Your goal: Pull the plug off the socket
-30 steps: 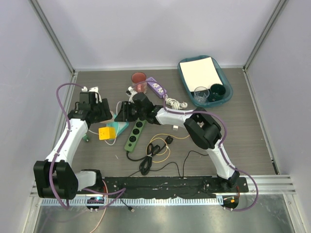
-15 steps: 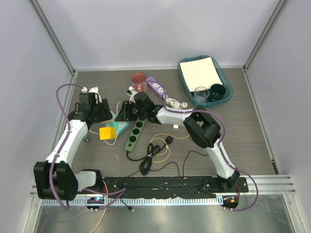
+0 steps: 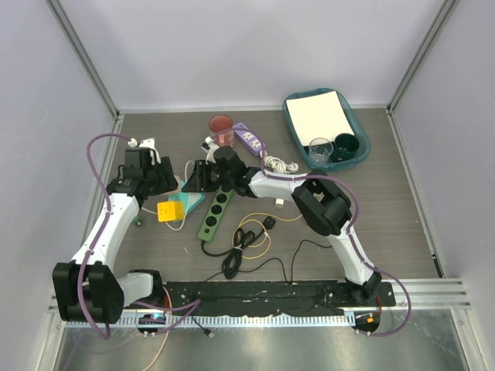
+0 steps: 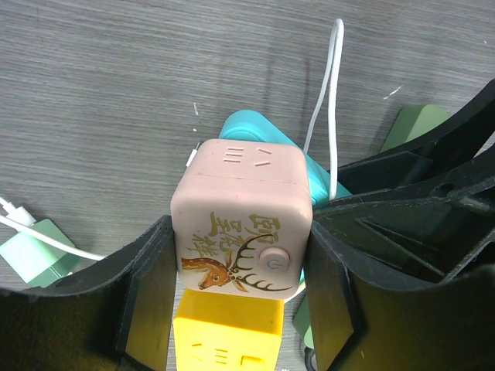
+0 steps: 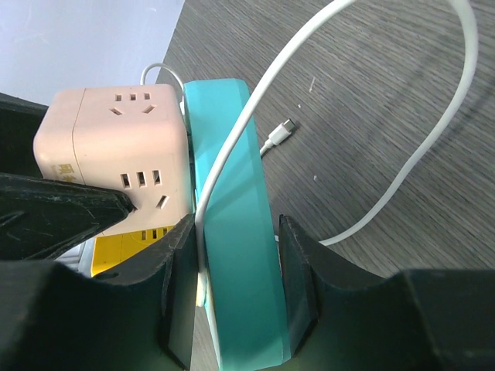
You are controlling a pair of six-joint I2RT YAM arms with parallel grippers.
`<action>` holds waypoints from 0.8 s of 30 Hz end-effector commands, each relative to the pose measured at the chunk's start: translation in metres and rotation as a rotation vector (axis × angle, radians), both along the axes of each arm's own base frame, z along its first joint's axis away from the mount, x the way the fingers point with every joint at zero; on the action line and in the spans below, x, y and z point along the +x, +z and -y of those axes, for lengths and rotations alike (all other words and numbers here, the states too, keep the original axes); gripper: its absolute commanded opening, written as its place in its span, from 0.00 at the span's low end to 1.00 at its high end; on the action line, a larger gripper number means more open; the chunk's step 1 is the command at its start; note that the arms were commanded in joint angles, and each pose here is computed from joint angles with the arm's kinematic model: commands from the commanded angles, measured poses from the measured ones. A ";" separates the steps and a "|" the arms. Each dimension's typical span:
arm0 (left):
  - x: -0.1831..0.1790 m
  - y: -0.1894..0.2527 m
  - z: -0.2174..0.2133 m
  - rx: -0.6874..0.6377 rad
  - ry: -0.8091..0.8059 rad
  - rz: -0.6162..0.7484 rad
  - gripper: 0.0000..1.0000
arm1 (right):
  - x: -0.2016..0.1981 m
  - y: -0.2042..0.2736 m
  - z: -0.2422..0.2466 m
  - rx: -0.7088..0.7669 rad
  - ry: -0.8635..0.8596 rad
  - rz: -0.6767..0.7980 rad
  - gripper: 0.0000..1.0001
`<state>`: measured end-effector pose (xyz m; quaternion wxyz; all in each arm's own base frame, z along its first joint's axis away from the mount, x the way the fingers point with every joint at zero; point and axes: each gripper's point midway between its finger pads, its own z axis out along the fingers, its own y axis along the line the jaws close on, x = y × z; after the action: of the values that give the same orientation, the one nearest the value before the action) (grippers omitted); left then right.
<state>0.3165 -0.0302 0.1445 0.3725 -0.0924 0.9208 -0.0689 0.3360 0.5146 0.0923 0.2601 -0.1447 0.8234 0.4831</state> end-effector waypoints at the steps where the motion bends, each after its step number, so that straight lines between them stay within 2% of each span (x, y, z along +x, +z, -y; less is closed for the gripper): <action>1: 0.018 0.070 0.006 -0.056 -0.005 0.258 0.00 | 0.052 -0.112 0.091 -0.359 -0.323 -0.104 0.01; 15: 0.017 0.058 -0.004 0.005 0.015 0.192 0.00 | 0.053 -0.129 0.115 -0.428 -0.374 -0.121 0.01; 24: 0.020 0.055 -0.004 -0.001 0.017 0.174 0.00 | 0.056 -0.129 0.118 -0.435 -0.392 -0.113 0.01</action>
<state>0.3203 -0.0276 0.1593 0.3910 -0.0944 0.9131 -0.0668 0.3695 0.4798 0.0502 0.2660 -0.0639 0.8635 0.4236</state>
